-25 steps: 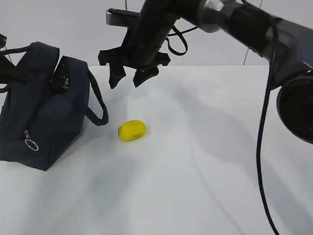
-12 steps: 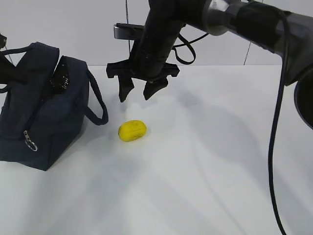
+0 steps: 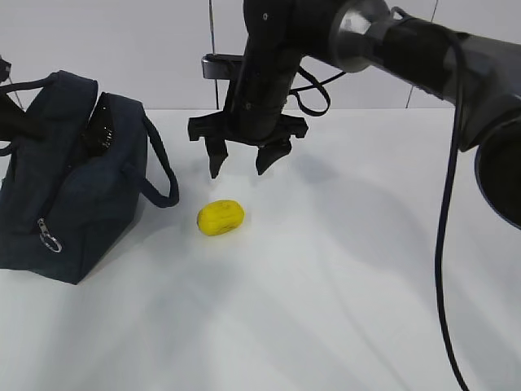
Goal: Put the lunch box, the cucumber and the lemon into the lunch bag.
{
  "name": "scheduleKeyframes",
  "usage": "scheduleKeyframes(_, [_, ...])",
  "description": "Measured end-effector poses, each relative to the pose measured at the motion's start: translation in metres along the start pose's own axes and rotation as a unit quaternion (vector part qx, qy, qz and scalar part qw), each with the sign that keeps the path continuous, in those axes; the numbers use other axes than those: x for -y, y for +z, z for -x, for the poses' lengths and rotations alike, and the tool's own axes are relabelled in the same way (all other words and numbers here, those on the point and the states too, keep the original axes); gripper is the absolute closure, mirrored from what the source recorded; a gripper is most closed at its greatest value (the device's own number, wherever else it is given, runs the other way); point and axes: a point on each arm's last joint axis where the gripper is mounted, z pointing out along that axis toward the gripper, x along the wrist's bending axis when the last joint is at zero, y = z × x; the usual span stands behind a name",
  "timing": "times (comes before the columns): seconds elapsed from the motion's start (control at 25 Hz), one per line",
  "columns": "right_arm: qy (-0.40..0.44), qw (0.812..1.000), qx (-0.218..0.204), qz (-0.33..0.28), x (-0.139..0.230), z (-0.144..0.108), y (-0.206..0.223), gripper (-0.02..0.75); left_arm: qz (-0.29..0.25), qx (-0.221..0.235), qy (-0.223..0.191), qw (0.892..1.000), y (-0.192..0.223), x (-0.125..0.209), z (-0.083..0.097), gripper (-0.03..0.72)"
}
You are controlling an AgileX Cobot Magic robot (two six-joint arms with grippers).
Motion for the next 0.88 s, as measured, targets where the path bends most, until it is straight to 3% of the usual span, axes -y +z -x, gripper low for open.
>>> scheduleKeyframes(0.2, [-0.001,1.000,-0.001,-0.005,0.002,-0.003,0.005,0.134,0.000,0.000,0.000,1.000,0.000,0.000,0.000,0.697])
scheduleKeyframes(0.52, [0.009,0.999,-0.017,-0.033,0.006,-0.005,0.029,0.129,0.000,-0.004,0.002,1.000,0.000,0.000,-0.001,0.697])
scheduleKeyframes(0.88, [-0.001,0.999,-0.003,-0.050,0.012,-0.010,0.051,0.127,0.002,-0.011,0.005,1.000,0.000,0.000,-0.002,0.697])
